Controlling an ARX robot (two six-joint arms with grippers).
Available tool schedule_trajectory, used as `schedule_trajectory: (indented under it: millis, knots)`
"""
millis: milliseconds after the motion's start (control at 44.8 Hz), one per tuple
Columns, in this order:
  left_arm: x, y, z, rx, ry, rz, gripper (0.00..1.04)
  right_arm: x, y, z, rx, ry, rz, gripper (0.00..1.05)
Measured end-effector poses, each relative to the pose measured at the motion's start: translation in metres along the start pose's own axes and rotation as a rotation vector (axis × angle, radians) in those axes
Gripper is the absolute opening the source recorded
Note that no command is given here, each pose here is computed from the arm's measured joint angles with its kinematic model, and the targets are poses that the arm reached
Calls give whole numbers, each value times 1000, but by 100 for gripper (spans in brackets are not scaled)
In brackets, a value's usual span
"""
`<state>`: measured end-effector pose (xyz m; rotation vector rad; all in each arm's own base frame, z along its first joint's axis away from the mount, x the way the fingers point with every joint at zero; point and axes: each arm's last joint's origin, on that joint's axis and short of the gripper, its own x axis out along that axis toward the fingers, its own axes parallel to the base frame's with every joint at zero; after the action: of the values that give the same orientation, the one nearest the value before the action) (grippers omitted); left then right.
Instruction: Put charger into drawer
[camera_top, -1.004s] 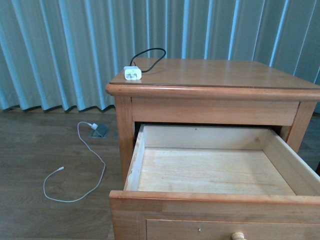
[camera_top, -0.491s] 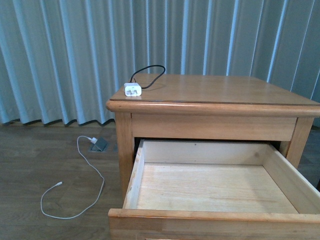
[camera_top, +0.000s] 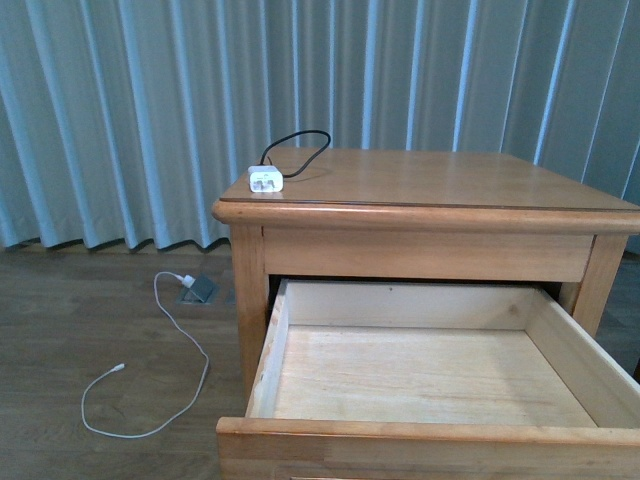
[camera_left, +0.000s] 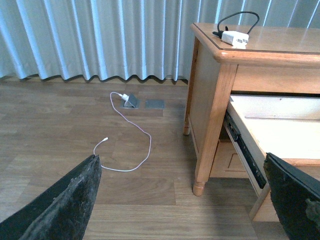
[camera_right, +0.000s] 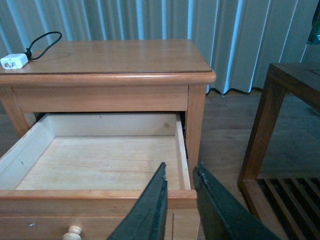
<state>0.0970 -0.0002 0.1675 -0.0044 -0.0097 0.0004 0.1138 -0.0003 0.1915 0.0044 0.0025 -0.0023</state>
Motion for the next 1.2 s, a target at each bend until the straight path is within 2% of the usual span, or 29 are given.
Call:
schedule_trajectory:
  millis: [45, 89, 201, 290, 580, 669, 736, 781, 848, 892, 1026, 1205]
  knots:
    - [0, 0, 0, 0, 0, 0, 99, -1, 0, -2, 0, -2, 0, 7]
    - [0, 0, 0, 0, 0, 0, 99, -1, 0, -3, -4, -2, 0, 11]
    - [0, 0, 0, 0, 0, 0, 99, -2, 0, -3, -4, -3, 0, 30]
    - [0, 0, 0, 0, 0, 0, 99, -2, 0, -3, -4, -3, 1, 51]
    - [0, 0, 0, 0, 0, 0, 99, -2, 0, -3, -3, -4, 0, 98]
    - [0, 0, -1, -13, 12, 25, 99, -2, 0, -3, -3, -4, 0, 96]
    - [5, -4, -1, -96, 159, 314, 99, -2, 0, -3, -3, -4, 0, 96]
    - [9, -8, -1, -130, 190, 454, 99, -2, 0, -3, -3, -4, 1, 96]
    - [16, -11, 6, -134, 169, 586, 99, -2, 0, -3, -3, -4, 1, 96]
    - [24, -14, 18, -158, 143, 587, 99, -2, 0, -3, -3, -4, 0, 96]
    - [52, -26, 44, -170, 151, 491, 99, -2, 0, -3, -3, -4, 1, 96]
    - [93, -50, 77, -126, 165, 316, 99, -2, 0, -3, -3, -4, 1, 96]
